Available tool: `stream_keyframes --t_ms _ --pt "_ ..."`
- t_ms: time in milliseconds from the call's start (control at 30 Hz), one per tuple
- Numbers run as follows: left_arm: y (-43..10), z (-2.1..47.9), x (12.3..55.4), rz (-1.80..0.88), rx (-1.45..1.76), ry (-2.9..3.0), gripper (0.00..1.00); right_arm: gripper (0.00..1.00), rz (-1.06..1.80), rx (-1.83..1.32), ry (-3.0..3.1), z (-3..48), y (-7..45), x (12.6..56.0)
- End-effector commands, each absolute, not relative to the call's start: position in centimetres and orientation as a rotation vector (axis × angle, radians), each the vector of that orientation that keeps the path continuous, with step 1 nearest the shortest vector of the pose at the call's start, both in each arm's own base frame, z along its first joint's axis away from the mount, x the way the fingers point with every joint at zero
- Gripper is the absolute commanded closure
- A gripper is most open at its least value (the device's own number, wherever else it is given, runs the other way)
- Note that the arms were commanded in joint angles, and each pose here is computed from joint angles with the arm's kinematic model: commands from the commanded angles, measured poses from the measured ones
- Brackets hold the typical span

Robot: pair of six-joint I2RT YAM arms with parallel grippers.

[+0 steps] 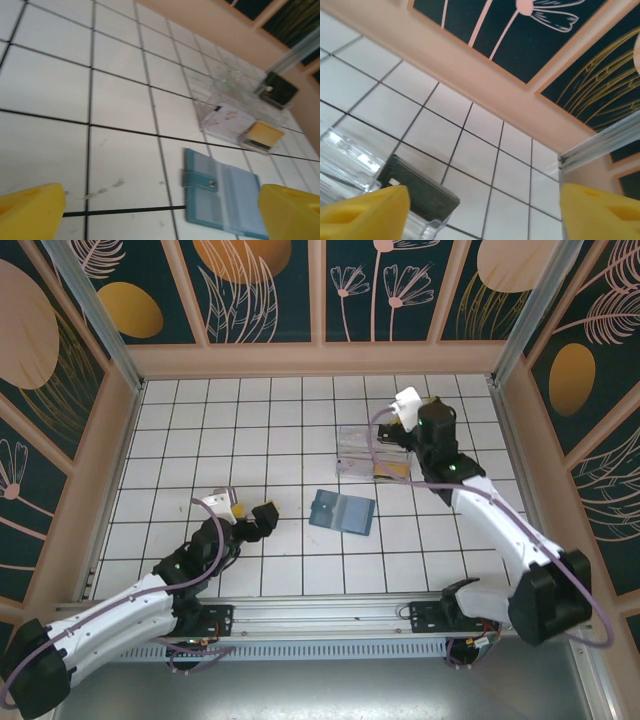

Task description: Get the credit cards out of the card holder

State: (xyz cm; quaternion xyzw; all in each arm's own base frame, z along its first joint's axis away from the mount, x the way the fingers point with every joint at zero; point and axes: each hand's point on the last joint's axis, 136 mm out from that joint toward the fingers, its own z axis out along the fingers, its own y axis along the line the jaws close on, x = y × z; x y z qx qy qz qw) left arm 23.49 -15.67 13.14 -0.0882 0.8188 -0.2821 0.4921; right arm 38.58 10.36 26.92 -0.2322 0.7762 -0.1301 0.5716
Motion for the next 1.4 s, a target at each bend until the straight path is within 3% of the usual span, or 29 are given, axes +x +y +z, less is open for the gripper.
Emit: stream_keyframes --t_ms 0,333,633,833,1033,1367 --pt "-14.0 13.3 24.4 -0.581 -0.329 1.98 0.01 0.01 -0.069 -0.272 1.798 26.7 9.9 36.9" --pt "-13.2 14.9 26.9 -0.358 -0.399 1.99 0.01 0.01 0.024 0.054 1.659 22.5 4.9 32.3" --pt "-8.5 20.0 31.6 0.186 -0.404 1.818 0.01 0.01 -0.064 0.243 1.689 17.5 -0.3 34.6" --pt "-2.7 20.1 34.7 0.41 -0.473 1.751 0.01 0.01 -0.059 0.321 1.639 16.3 -3.6 35.2" --pt "4.8 16.4 35.8 0.483 -0.673 1.746 0.01 0.01 -0.04 0.274 1.633 15.0 -3.4 35.8" --pt "7.3 15.0 36.3 0.464 -0.573 1.641 0.01 0.01 0.074 0.117 1.704 12.3 -1.2 37.6"
